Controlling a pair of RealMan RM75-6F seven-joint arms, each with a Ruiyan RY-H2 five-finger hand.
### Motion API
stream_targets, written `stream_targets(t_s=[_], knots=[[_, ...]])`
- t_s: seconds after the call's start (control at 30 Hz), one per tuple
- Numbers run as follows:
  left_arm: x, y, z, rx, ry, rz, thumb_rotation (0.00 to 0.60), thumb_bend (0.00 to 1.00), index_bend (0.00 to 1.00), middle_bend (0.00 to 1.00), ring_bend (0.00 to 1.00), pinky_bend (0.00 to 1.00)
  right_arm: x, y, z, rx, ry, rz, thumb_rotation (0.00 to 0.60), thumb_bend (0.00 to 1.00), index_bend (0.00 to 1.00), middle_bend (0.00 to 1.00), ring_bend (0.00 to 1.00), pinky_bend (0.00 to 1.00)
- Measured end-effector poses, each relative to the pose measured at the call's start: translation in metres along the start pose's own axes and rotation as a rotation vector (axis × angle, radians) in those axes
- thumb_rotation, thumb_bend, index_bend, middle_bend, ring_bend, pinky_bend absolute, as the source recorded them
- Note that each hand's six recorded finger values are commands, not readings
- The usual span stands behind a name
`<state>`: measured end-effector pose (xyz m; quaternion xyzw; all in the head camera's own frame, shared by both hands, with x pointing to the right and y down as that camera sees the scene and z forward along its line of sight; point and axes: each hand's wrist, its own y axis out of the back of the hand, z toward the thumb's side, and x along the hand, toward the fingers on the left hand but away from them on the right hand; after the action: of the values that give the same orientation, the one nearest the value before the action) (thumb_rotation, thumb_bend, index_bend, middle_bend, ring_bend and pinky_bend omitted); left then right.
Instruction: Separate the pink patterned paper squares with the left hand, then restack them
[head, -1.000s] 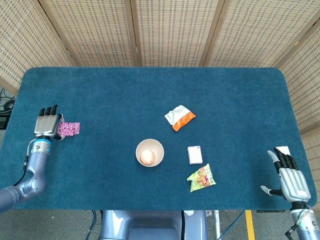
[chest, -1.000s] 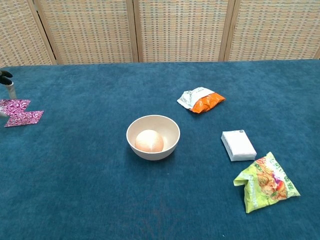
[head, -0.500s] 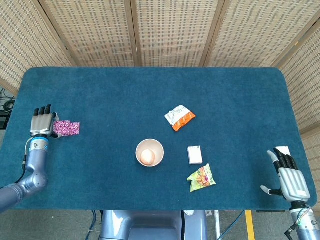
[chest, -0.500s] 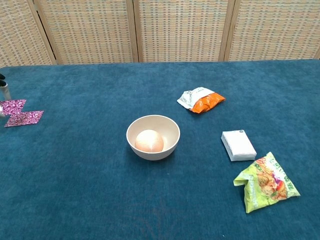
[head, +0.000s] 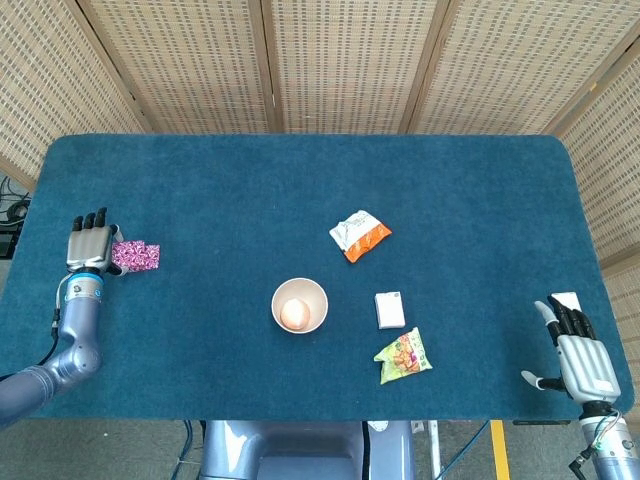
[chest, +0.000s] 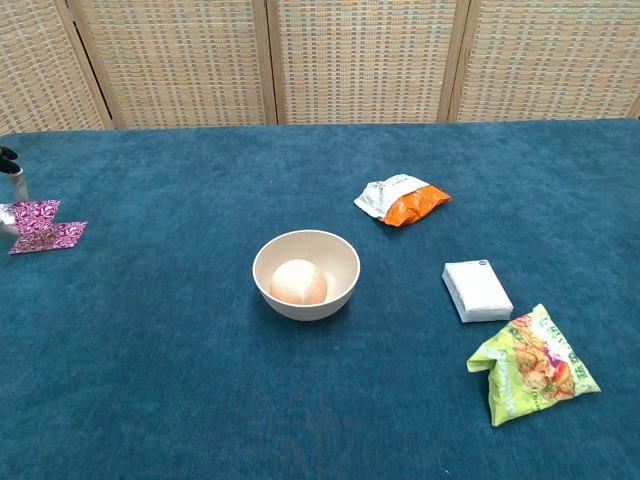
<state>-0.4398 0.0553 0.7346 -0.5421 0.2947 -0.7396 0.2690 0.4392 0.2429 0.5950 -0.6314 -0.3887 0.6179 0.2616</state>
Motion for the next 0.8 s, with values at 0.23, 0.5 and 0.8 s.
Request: stream_targets(t_s=[0.23,0.5,0.8], knots=[[0.0,0.0,0.0,-0.011,0.0,0.004,0.6,0.18,0.27,0.0,0.0,0.0,0.0,0.0,-0.001,0.0,-0.003,0.001,0.6,0.1,0.0,0.0,0.0,0.0],[-0.003,-0.001,0.005,-0.045,-0.017,0.0,0.6,0.18,0.24,0.0,0.0,0.0,0.0,0.0,0.0,0.0,-0.002,0.002,0.6,0.1,0.0,0.0,0.0,0.0],[-0.042,0.001,0.028,-0.154,-0.176,0.036,0.6,0.17,0.23,0.0,0.0,0.0,0.003,0.005,0.001,-0.01,0.007,-0.009,0.6,0.1,0.0,0.0,0.0,0.0]])
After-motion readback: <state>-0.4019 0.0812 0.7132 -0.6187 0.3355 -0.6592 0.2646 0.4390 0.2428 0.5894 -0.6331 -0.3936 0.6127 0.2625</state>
